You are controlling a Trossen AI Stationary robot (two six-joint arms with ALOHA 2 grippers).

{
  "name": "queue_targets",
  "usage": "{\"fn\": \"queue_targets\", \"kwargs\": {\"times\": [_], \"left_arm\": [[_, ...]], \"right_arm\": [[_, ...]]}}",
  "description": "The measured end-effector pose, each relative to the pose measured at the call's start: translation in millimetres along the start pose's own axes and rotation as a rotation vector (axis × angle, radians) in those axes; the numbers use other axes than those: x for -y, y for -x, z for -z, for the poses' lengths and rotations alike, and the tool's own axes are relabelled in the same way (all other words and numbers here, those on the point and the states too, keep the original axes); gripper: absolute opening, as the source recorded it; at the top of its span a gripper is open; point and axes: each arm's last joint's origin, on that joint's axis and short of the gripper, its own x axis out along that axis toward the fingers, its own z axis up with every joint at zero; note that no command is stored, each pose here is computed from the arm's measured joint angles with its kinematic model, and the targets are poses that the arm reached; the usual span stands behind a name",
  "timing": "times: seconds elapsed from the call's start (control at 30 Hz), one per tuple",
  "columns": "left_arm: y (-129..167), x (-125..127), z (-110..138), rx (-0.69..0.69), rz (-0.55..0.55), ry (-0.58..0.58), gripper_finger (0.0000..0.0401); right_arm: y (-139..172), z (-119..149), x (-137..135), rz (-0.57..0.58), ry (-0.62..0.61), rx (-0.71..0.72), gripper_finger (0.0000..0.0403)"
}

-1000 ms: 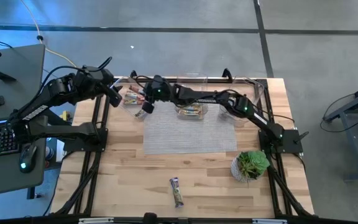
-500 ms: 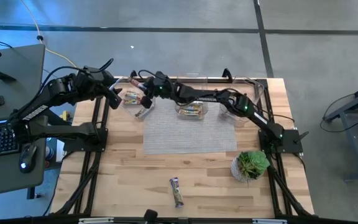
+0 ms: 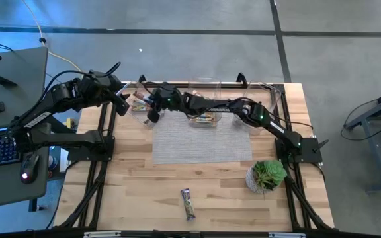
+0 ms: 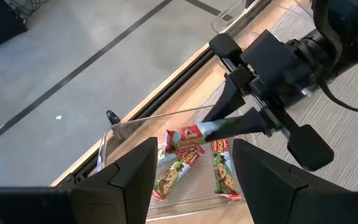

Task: Pick and place Granola Bars by type
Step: Put the red granola bar into the left transparent bin, then put the blue granola bar into the right transparent bin

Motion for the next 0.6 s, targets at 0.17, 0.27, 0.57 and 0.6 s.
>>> {"fn": "queue_targets", "kwargs": {"times": [0.17, 0.27, 0.57, 0.6], "left_arm": [[0.0, 0.0, 0.0, 0.0, 0.0, 0.0, 0.0205], [0.0, 0.0, 0.0, 0.0, 0.0, 0.0, 0.0205], [0.0, 0.0, 0.0, 0.0, 0.0, 0.0, 0.0205], [0.0, 0.0, 0.0, 0.0, 0.0, 0.0, 0.0205]], "right_arm": [[-0.2, 0.6, 4.7, 0.032, -0.064, -0.005, 0.006], [-0.5, 4.7, 5.4, 0.006, -0.066, -0.009, 0.0065], [-2.4, 28.3, 3.5, -0.048, -0.065, 0.009, 0.0118], [-2.5, 29.8, 3.5, -0.05, -0.064, 0.021, 0.0121]]}}
